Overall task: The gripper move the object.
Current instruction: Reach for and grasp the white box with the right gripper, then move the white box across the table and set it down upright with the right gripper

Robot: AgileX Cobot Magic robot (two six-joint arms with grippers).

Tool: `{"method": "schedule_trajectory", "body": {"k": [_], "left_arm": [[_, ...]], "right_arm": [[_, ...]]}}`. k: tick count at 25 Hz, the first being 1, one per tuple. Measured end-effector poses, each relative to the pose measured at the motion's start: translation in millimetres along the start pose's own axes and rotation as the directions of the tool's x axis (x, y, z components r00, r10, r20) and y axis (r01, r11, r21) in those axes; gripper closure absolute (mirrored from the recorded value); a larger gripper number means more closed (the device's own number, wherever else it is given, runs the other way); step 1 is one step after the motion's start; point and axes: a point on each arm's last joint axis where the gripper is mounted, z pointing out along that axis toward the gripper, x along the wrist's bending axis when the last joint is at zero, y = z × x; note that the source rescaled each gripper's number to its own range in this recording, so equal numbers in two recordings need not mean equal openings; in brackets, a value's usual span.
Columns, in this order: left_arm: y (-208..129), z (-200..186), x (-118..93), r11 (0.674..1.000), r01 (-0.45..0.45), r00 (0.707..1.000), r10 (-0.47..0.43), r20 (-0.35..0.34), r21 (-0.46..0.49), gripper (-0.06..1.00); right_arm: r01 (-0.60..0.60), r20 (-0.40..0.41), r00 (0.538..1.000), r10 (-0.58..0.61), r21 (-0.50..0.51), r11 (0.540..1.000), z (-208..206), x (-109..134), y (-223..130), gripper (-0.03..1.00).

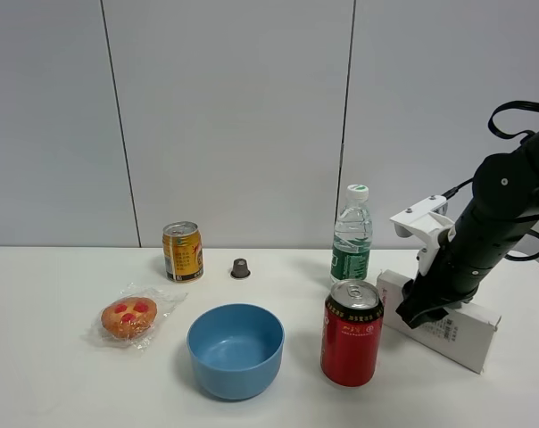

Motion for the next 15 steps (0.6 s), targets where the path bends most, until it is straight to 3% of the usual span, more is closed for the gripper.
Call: {"method": "schedule_trajectory", "body": {"k": [3,10,15], "left_arm": [[0,0,0,1.0,0.0,1.0,0.0,0.0,0.0,-0.06],[0,0,0,1.0,0.0,1.0,0.0,0.0,0.0,-0.06],[0,0,0,1.0,0.001,1.0,-0.001,0.0,0.0,-0.06]], "right_arm": [[-0.028,-0.007,1.0,0.028,-0.003,1.0,0,1,0,0.96],[-0.041,-0.012,0.999,0.041,0.001,0.999,-4,1,1,0.97],[-0.041,-0.017,0.999,0.042,0.013,0.999,-32,-2,4,0.97]]}}
